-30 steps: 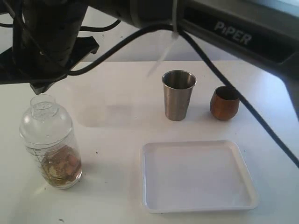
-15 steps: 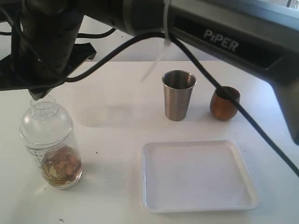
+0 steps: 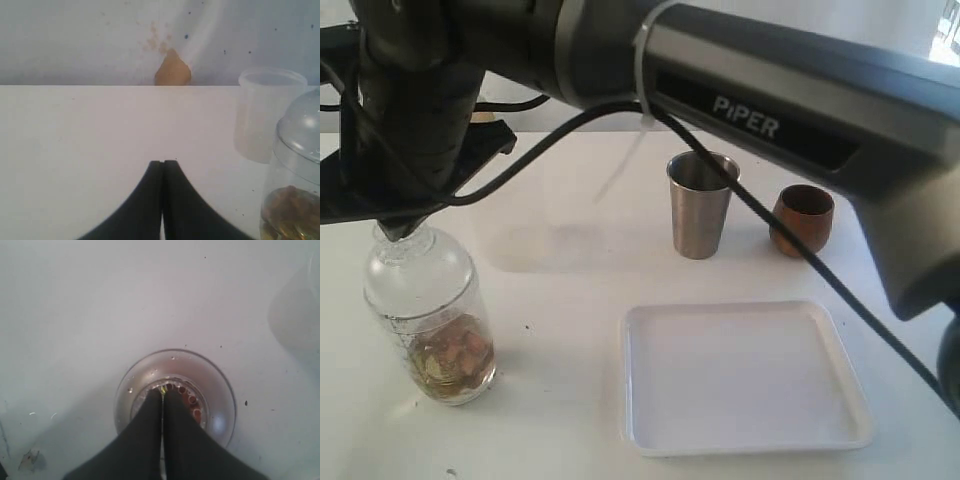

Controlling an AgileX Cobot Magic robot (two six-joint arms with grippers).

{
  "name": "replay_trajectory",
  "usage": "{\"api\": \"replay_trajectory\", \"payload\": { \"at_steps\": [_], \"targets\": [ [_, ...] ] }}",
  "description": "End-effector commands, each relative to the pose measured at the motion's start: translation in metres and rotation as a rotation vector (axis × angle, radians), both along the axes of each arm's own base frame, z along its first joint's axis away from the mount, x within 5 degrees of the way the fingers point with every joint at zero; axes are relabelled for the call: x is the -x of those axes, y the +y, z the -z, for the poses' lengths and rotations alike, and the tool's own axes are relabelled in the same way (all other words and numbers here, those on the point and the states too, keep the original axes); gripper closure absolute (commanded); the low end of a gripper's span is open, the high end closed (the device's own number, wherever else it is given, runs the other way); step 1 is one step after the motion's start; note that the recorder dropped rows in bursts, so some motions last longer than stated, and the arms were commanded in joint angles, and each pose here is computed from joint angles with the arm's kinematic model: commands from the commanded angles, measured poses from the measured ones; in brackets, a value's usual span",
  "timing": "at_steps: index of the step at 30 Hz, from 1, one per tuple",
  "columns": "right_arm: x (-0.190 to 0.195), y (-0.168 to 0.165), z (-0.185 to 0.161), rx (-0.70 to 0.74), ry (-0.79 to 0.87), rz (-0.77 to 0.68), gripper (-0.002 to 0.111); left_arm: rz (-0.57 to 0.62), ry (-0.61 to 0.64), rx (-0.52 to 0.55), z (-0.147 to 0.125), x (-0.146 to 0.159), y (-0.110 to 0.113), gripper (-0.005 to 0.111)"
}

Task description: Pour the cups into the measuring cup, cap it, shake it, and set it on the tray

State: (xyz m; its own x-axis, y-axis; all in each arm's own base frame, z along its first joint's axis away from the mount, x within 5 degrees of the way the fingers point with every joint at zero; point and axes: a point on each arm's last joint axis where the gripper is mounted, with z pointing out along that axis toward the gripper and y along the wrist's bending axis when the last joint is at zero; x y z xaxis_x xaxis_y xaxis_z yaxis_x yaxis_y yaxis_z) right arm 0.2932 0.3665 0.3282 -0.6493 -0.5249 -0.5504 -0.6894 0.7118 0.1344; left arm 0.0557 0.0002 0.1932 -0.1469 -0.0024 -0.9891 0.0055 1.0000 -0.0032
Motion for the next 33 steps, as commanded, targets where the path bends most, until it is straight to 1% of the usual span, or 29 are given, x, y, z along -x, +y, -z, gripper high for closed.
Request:
{"api": "replay_trajectory", "payload": {
  "at_steps": [1,12,17,20,27,33],
  "targets": [
    [0.001,-0.001,-0.003,-0.002,-0.008,-0.014,0.108,0.001,-0.002,0.001,0.001,0.000,0.000,0.107],
    [0.004,-0.003,-0.010,-0.008,-0.018,-0.017,0.108,0.001,-0.002,0.001,0.001,0.000,0.000,0.107],
    [0.007,-0.008,-0.010,0.038,0.007,-0.022,0.108,0.001,-0.002,0.001,0.001,0.000,0.000,0.107],
    [0.007,-0.008,-0.010,0.033,0.003,-0.022,0.108,0.001,-0.002,0.001,0.001,0.000,0.000,0.107],
    [0.003,-0.003,0.007,0.065,0.037,-0.024,0.108,0.001,-0.002,0.001,0.001,0.000,0.000,0.107],
    [0.002,-0.001,0.010,0.060,0.036,-0.024,0.108,0.001,-0.002,0.001,0.001,0.000,0.000,0.107]
  ]
}}
